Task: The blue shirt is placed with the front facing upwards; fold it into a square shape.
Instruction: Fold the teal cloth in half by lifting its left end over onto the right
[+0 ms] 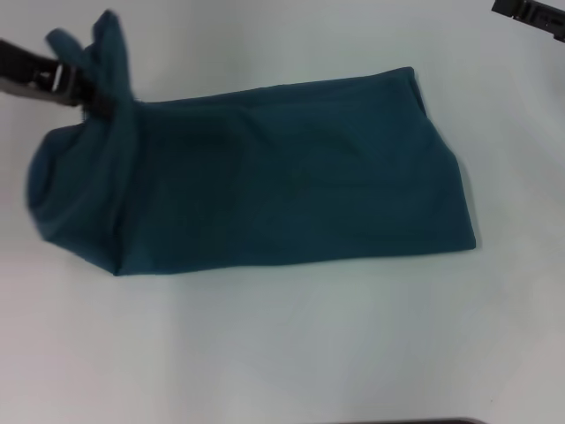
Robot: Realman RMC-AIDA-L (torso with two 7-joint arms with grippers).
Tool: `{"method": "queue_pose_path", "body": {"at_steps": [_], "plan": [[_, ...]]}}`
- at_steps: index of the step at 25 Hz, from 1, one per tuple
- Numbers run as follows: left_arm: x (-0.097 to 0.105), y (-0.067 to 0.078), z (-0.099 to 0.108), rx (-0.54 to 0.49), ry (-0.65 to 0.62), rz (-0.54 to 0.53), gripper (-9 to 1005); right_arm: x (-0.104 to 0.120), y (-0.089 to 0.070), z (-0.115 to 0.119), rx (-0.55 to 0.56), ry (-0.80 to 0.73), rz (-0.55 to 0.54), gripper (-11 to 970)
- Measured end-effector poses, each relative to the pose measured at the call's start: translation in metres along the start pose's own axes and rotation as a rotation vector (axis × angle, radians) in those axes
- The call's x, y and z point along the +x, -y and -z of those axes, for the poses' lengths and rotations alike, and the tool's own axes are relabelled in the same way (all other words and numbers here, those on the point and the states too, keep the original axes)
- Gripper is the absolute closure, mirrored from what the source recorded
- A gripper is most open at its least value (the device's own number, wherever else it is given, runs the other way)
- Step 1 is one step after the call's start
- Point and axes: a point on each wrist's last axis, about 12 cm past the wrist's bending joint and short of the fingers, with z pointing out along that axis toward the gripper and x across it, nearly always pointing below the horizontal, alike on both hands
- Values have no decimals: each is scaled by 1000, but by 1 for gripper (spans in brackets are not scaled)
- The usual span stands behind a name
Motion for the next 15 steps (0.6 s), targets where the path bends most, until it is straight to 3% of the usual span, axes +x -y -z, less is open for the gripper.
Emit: {"method": "queue_pose_path", "body": {"at_steps": [15], "plan": [[-22,53,2,351,84,-44,937,-5,0,5,-21,-17,17,249]]}}
